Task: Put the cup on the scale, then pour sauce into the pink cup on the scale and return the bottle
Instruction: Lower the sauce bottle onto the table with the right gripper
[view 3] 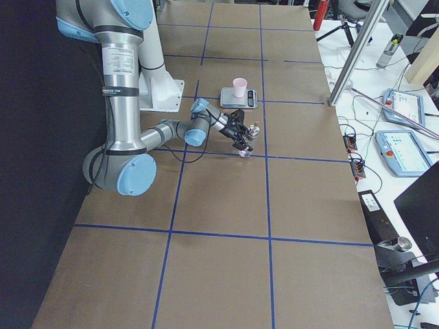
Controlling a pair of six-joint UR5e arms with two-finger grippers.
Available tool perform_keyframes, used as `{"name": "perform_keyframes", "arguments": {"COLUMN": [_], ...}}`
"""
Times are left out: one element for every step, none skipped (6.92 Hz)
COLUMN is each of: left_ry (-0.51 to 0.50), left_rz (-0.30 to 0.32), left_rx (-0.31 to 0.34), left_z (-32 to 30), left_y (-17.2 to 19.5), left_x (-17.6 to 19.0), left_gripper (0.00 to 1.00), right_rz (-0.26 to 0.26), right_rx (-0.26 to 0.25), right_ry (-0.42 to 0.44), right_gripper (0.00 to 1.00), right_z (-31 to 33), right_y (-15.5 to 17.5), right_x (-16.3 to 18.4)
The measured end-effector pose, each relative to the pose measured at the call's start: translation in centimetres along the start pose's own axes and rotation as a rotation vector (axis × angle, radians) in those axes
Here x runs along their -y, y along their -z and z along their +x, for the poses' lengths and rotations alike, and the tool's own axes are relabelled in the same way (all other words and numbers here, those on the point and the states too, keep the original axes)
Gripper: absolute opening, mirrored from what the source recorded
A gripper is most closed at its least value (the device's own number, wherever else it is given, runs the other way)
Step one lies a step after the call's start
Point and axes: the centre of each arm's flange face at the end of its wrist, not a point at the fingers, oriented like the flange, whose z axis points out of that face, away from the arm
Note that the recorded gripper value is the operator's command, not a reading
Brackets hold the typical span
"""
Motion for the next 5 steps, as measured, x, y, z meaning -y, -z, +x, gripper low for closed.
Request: {"name": "perform_keyframes", "arguments": {"left_ry": [0.000,-0.001,-0.002,-0.002,-0.002], "left_rz": [0.001,0.001,0.002,0.003,0.003], "left_rx": [0.000,0.000,0.000,0.001,0.001], "left_z": [0.00,0.01,0.03,0.05,0.05], "left_y": [0.02,0.04,0.08,0.11,0.12], "left_x": [0.04,0.07,0.13,0.18,0.20], "left_gripper": [1.00,1.00,1.00,1.00,1.00], "right_rz": [0.000,-0.001,-0.001,-0.001,-0.001], "right_rx": [-0.001,-0.002,-0.002,-0.002,-0.001], "right_ry": [0.000,0.000,0.001,0.001,0.000], "right_gripper": [0.76,0.83,1.00,1.00,1.00], "right_z": [0.01,0.04,0.05,0.04,0.03], "right_y": [-0.02,-0.05,-0.07,-0.07,-0.04], "right_x": [-0.02,-0.05,-0.06,-0.06,-0.04]}}
